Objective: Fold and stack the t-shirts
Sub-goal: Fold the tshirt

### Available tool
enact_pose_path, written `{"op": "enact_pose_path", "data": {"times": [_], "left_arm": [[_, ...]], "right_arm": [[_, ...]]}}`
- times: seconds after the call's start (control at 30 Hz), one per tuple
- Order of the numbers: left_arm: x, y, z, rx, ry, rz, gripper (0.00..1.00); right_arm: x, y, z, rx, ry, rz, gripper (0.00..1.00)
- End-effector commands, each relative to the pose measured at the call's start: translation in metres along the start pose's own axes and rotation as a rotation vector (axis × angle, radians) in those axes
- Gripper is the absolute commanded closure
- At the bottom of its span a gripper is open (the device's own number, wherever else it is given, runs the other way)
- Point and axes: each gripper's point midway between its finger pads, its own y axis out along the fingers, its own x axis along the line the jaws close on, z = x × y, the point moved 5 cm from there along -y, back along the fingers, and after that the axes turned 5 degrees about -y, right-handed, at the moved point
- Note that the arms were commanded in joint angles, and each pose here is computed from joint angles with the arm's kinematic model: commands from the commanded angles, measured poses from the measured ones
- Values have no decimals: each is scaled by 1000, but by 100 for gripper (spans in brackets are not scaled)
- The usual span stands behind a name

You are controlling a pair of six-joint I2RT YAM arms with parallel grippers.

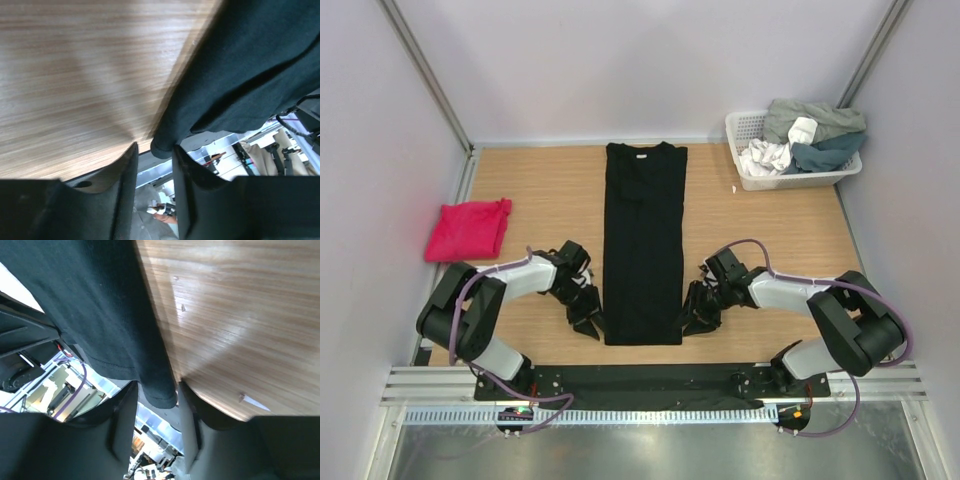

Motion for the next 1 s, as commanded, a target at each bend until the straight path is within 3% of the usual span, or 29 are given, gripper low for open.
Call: {"op": "enact_pose_path", "data": {"times": [0.0, 0.07, 0.17, 0.2, 0.57, 0.97], "left_arm": [[-6, 2, -2, 5, 4, 16, 69], [-6, 3, -2, 7, 6, 14, 71], [-10, 3, -4, 7, 18, 26, 88], [-11, 2, -4, 4, 20, 27, 100], [-63, -52, -22, -152, 246, 113, 100], [-132, -126, -72, -333, 407, 189, 100]], "right_arm": [[-2, 3, -2, -17, -20, 1, 60], [-1, 3, -2, -17, -30, -9, 64], [4, 3, -3, -16, -50, -37, 78], [8, 1, -6, -28, -62, -41, 98], [22, -40, -42, -173, -131, -37, 98], [102, -100, -138, -386, -276, -112, 99]]}}
